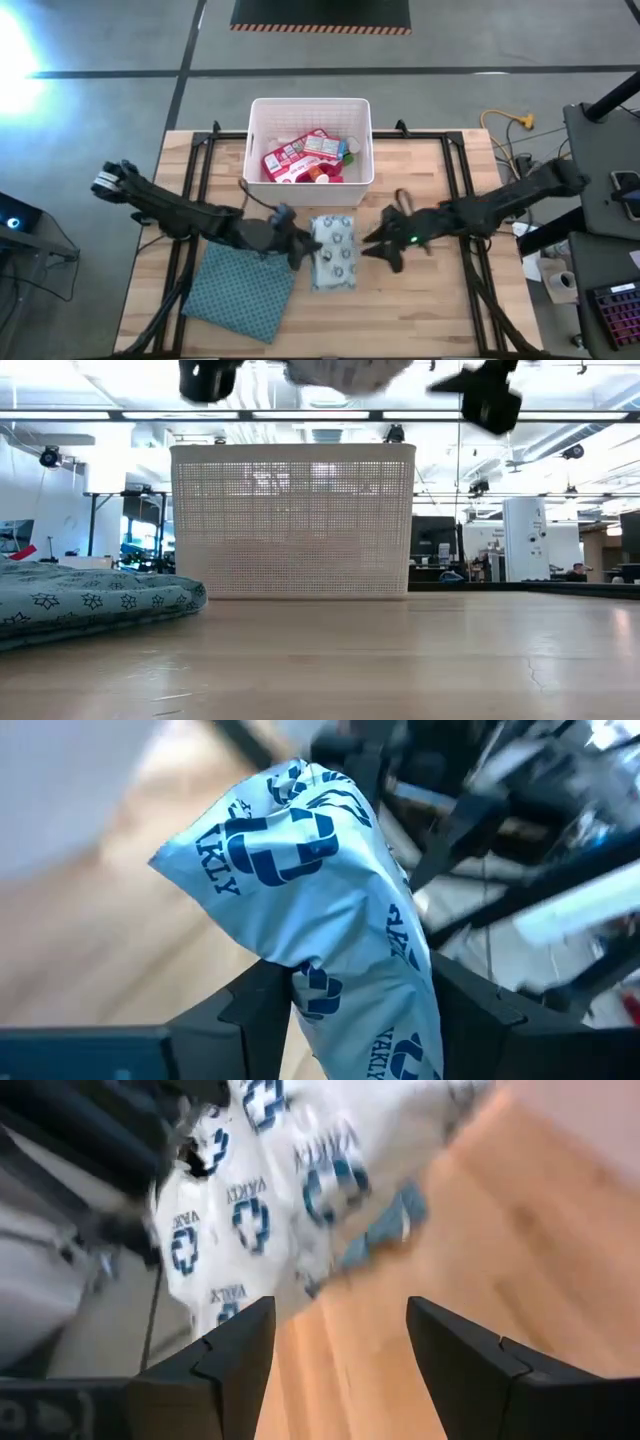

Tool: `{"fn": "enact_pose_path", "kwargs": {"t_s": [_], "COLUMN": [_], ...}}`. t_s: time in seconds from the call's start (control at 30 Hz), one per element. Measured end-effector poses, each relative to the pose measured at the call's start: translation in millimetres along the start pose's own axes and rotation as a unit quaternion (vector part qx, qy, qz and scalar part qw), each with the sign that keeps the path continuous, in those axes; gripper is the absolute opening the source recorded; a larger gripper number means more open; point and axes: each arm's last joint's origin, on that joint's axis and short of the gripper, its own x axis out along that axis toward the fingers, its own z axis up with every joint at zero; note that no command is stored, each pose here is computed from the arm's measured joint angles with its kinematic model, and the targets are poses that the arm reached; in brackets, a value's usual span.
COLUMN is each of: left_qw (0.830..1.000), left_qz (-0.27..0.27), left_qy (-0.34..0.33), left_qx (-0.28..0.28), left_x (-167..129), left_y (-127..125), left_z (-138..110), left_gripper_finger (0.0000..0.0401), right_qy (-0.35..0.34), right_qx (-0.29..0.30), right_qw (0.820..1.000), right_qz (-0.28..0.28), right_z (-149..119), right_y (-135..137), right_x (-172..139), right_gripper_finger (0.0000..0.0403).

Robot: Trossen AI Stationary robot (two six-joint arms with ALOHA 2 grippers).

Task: Pick & place medical supplies in basket/bin
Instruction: Put the light blue mailer bag into the white bin

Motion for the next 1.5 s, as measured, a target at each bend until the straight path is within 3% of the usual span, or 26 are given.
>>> {"fn": "enact_pose_path", "kwargs": {"t_s": [0.17, 0.3, 0.4, 0.5, 0.6, 0.7, 0.93, 1.27, 1.5], "left_qw": [0.991, 0.966, 0.951, 0.940, 0.936, 0.941, 0.937, 0.915, 0.905], "left_qz": [-0.019, 0.054, 0.109, 0.188, 0.259, 0.273, 0.319, 0.374, 0.392], "left_qy": [-0.126, -0.224, -0.245, -0.222, -0.182, -0.152, -0.101, -0.074, -0.080], "left_qx": [0.035, 0.117, 0.156, 0.177, 0.155, 0.126, 0.098, 0.130, 0.145], "left_x": [-39.9, -56.1, -60.4, -56.9, -45.6, -34.1, -2.0, 24.9, 25.3], "left_y": [-29.7, -41.2, -40.4, -25.7, 2.1, 27.5, 77.2, 99.8, 102.3], "left_z": [43.0, 75.1, 101.8, 121.8, 137.8, 153.8, 171.5, 173.2, 174.8], "left_gripper_finger": [0.0175, 0.0175, 0.0175, 0.0175, 0.0175, 0.0175, 0.0175, 0.0178, 0.0219], "right_qy": [-0.124, -0.168, -0.165, -0.158, -0.143, -0.130, -0.085, -0.071, -0.062], "right_qx": [-0.001, -0.010, -0.012, -0.011, -0.015, -0.009, -0.003, 0.001, 0.001], "right_qw": [0.992, 0.985, 0.984, 0.985, 0.986, 0.987, 0.991, 0.993, 0.994], "right_qz": [0.005, -0.031, -0.060, -0.069, -0.082, -0.094, -0.099, -0.099, -0.090], "right_z": [21.4, 25.2, 22.7, 21.3, 18.4, 15.4, 7.8, 5.5, 5.0], "right_y": [6.1, 1.4, -3.5, -4.1, -4.9, -6.1, -8.1, -8.7, -8.2], "right_x": [-55.2, -79.8, -82.4, -77.1, -66.0, -55.3, -35.4, -29.7, -29.6], "right_gripper_finger": [0.0219, 0.0219, 0.0219, 0.0219, 0.0219, 0.0219, 0.0219, 0.0219, 0.0219]}}
